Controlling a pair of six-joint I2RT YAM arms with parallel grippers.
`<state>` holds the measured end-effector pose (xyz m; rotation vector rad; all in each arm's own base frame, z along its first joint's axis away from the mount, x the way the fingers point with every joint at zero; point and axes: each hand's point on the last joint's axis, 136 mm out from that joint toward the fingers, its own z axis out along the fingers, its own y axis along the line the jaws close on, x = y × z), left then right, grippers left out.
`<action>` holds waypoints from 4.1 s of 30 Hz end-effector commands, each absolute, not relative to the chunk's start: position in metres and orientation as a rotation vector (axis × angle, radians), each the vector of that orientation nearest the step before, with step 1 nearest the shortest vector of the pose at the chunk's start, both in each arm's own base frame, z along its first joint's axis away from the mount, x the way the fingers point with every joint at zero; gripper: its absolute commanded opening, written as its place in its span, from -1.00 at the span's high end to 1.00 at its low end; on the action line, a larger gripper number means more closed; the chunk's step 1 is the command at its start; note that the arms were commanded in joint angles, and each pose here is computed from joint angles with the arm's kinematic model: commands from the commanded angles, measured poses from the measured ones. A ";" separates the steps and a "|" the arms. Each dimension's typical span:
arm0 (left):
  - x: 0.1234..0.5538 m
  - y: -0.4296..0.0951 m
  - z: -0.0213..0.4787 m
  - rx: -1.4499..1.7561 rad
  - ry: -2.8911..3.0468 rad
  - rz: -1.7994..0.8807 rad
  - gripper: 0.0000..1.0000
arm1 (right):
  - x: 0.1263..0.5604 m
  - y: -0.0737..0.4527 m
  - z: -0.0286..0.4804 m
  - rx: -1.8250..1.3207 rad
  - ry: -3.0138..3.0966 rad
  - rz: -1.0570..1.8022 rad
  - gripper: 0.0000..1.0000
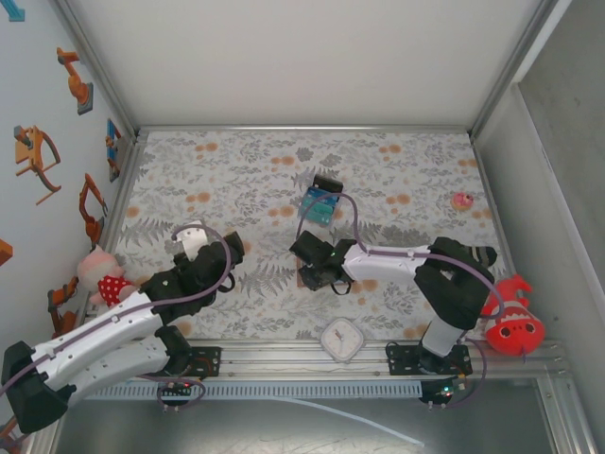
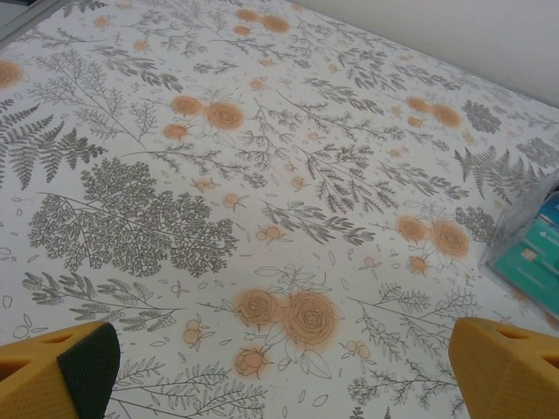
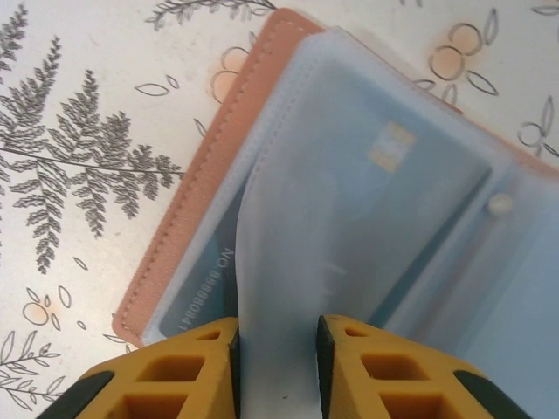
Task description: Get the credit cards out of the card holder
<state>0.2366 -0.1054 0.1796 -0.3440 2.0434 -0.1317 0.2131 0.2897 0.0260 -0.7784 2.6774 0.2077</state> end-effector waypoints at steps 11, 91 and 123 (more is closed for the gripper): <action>0.255 -0.152 0.201 -0.173 2.075 -0.206 -0.93 | 0.226 0.257 0.053 -0.623 2.608 0.154 0.40; 0.231 -0.277 0.032 0.332 2.602 -0.124 -0.31 | 0.241 0.273 0.063 -0.105 2.742 1.001 0.47; 0.221 -0.266 0.008 0.379 2.666 -0.002 -0.27 | 0.242 0.270 0.031 0.002 2.809 1.051 0.66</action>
